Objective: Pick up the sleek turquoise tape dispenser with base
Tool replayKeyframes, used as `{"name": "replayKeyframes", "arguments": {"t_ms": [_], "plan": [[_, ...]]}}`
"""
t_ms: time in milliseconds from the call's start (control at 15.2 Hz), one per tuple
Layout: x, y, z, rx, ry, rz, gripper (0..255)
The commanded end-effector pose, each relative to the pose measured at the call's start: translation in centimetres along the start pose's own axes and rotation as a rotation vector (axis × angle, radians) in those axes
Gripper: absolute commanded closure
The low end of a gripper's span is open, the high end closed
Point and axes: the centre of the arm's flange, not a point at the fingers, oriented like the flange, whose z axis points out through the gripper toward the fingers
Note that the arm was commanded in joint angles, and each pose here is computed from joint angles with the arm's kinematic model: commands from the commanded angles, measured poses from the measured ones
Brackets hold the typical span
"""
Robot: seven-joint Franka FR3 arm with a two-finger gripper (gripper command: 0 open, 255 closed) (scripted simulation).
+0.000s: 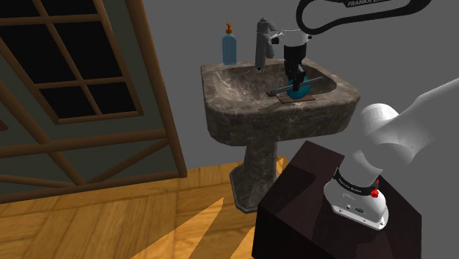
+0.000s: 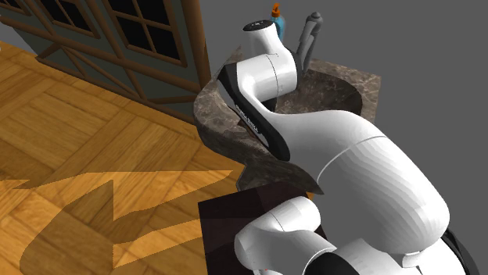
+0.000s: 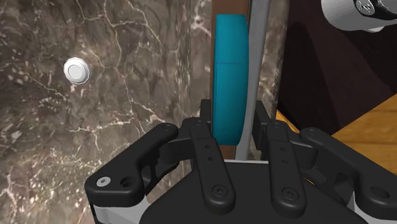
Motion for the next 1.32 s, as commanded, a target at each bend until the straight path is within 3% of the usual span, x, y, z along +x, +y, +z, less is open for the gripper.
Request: {"name": "replayKeyframes", "arguments": {"t_ms": [0,1254], "plan": [[0.0,0.0,0.0,0.001,-0.001,0.0,255],[-1.3,0.0,-7.8,0.001,-0.001,0.0,255]]}}
